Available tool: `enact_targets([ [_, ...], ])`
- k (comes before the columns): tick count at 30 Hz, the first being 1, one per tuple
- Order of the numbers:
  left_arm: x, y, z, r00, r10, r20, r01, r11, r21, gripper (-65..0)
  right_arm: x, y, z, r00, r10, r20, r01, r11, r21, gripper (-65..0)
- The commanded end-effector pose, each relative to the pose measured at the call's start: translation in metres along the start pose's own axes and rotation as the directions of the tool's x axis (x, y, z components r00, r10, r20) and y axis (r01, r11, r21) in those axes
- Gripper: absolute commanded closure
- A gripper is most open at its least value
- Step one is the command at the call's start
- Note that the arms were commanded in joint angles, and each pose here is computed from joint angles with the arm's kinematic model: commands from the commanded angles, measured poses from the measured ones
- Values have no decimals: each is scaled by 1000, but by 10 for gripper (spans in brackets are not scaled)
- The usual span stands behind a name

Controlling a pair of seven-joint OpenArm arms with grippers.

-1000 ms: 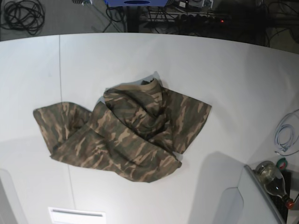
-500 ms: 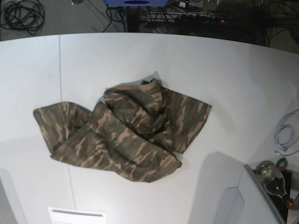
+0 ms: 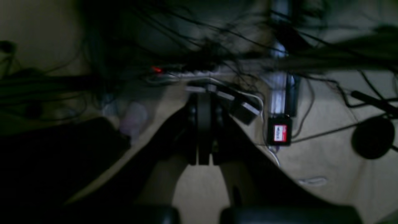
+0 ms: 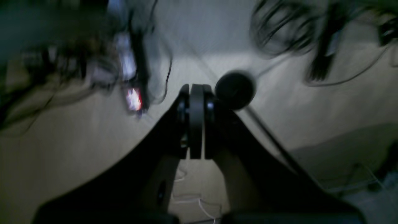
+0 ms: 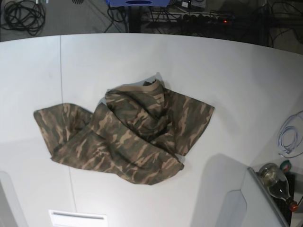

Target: Layout the t-shirt on the table in an organized manner, then fold the t-shirt properly

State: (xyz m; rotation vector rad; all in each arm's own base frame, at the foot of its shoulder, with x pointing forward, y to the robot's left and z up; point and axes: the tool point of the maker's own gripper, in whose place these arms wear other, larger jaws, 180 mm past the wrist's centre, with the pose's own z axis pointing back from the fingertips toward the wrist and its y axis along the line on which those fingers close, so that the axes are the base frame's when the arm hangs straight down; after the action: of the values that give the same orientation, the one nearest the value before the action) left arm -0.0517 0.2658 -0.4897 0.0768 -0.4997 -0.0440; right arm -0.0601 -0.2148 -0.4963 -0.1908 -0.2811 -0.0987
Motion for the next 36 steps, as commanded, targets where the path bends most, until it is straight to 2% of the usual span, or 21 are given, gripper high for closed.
enact_targets([
  [1,13,-4,9,999,7,37,-6,1000,-29,0,15,-10,9,999,-9,52,10,1000,-26,0],
  [4,69,-19,21,987,-2,162,20,994,-107,0,66,-29,24,982,-13,188,28,996,-80,0],
  [6,108,-33,26,968,-11,252,50,987,-150,0,109,-32,32,956,-2,295,30,995,-90,0],
  [8,152,-43,26,936,-5,353,70,983,-172,0,151,-27,39,918,2,396,31,996,-78,-2],
  [11,203,-57,18,912,-5,409,92,977,-194,0,216,1,46,848,3,531,-12,1000,13,-12],
  [13,229,-61,3,921,-12,390,93,977,-190,0,252,24,46,834,16,552,-71,994,78,-84],
  [16,256,-61,-20,937,-4,349,70,982,-175,0,297,61,43,840,64,538,-172,973,153,-258],
  [18,271,-64,-27,939,6,344,59,983,-176,-183,319,80,44,838,112,534,-244,952,183,-369],
  [19,278,-64,-29,936,16,353,50,983,-176,-273,332,90,46,824,131,552,-280,940,195,-423],
  [20,284,-64,-32,931,25,365,42,984,-174,-329,342,98,48,809,139,571,-304,931,204,-462],
  [22,292,-62,-38,926,28,376,37,986,-165,-344,358,120,49,790,146,595,-346,908,237,-495],
  [25,289,-49,-54,937,28,348,21,991,-135,-283,366,147,30,809,155,567,-374,880,294,-495],
  [30,266,-30,-70,959,35,281,-9,995,-95,-181,372,166,-5,858,148,492,-356,862,362,-495],
  [36,265,8,-69,951,98,292,-98,995,-14,-161,375,176,-19,859,111,501,-341,853,396,-495],
])
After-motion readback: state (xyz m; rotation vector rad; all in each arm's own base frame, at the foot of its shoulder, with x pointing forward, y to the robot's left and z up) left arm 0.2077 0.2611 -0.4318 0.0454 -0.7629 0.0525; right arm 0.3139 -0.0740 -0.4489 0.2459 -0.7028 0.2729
